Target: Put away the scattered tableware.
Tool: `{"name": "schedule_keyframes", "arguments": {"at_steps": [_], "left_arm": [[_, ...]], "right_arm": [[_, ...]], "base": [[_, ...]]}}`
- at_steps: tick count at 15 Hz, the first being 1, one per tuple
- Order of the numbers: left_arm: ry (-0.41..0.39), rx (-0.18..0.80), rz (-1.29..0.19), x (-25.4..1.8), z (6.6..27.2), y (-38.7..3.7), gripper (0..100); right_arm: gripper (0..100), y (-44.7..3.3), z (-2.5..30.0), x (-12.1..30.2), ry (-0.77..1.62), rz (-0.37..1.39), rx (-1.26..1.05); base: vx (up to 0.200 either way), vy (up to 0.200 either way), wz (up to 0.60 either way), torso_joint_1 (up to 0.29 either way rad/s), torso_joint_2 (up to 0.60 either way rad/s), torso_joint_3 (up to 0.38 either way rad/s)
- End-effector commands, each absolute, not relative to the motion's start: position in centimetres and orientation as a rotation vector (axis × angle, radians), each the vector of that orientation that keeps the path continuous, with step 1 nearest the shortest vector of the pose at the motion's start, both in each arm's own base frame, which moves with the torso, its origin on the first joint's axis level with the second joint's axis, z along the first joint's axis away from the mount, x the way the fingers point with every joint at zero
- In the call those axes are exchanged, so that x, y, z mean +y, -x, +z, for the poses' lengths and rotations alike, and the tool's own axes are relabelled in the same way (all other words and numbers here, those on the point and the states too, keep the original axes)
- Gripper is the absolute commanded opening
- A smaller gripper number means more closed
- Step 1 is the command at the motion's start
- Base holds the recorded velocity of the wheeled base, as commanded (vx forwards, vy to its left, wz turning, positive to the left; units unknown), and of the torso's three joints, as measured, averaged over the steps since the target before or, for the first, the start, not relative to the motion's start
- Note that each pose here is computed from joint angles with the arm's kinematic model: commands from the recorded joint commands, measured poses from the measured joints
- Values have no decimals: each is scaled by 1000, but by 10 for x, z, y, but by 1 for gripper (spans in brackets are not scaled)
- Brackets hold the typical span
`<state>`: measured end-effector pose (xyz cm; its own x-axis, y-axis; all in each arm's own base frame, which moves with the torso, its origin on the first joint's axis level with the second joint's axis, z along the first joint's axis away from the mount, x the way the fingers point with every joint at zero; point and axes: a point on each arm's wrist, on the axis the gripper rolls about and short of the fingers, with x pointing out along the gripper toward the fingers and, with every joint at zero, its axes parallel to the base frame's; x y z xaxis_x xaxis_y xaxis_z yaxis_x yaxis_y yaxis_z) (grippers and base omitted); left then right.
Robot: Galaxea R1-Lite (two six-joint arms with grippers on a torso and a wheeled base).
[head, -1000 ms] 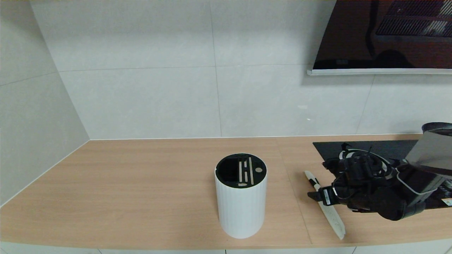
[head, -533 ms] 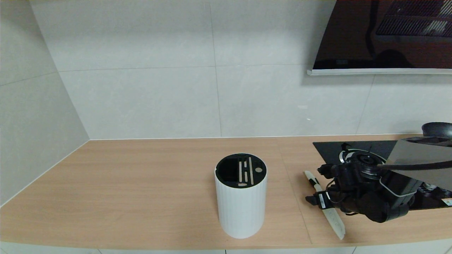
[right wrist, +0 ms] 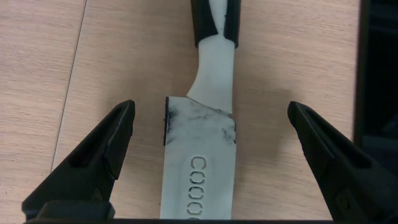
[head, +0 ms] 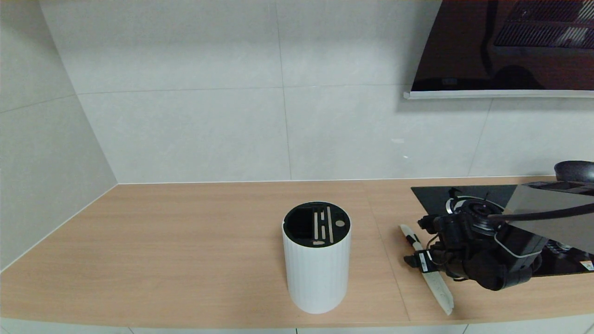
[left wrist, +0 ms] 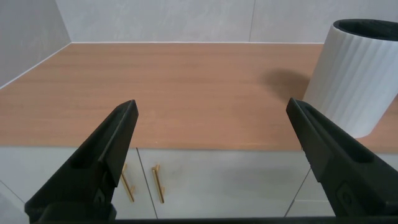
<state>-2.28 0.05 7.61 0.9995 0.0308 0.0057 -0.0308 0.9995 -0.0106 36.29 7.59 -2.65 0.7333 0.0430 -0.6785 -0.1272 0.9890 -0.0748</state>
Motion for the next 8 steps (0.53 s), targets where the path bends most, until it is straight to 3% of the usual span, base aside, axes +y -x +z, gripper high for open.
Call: {"name": "schedule_keyframes", "arguments": {"at_steps": [1,5,6,8], "left_arm": [[11,-6,32,1,76,23,100],[11,-6,32,1,76,23,100],[11,-6,32,1,76,23,100],[11,-6,31,1,76,23,100]], "right_arm": [[100,-363,-26,76,119,94,741],[100,-364,-29,76,118,93,745],[0,-364,-29,76,119,93,747],[0,-363,-29,76,120,94,748]], "base": [[0,0,0,0,0,0],[0,0,0,0,0,0],[0,0,0,0,0,0],[0,0,0,0,0,0]]}}
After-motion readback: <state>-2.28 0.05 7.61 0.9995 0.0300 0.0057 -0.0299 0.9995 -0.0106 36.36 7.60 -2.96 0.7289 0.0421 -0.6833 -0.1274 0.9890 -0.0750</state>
